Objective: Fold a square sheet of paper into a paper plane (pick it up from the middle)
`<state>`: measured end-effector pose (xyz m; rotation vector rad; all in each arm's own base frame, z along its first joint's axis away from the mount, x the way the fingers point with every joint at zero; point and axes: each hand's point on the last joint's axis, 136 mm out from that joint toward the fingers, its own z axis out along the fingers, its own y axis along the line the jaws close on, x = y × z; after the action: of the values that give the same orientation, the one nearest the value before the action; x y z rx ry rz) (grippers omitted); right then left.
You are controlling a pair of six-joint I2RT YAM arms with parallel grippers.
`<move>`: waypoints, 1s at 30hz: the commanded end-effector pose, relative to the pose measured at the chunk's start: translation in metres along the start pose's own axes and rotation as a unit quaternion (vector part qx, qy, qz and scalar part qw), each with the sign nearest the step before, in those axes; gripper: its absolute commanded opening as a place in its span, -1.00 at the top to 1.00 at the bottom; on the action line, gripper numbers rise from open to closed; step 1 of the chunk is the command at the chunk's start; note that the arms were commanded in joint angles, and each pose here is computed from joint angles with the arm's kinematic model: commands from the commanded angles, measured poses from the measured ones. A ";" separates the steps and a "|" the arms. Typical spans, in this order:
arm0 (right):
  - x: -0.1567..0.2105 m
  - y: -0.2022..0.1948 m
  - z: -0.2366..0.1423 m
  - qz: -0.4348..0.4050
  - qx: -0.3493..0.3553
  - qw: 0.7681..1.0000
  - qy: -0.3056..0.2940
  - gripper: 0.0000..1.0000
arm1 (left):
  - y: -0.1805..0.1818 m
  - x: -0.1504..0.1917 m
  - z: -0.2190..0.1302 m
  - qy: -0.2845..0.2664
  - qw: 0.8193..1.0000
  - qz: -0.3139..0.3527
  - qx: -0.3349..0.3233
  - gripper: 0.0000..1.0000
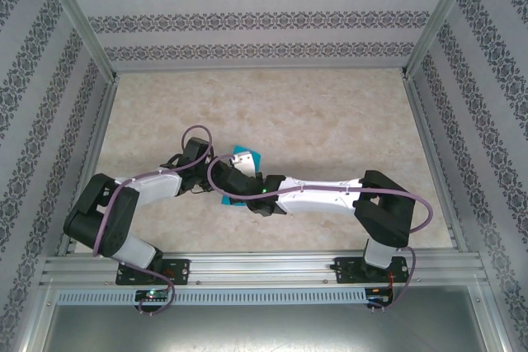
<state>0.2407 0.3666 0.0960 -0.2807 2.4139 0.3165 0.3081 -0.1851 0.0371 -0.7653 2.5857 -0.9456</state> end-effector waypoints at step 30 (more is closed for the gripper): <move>0.023 -0.029 0.020 0.032 -0.164 0.979 0.118 1.00 | 0.023 0.002 0.020 0.021 0.998 0.015 -0.061 0.79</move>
<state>0.2469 0.3347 0.0668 -0.3307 2.5963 0.6724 0.3121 -0.1874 0.0171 -0.7541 2.6564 -0.8926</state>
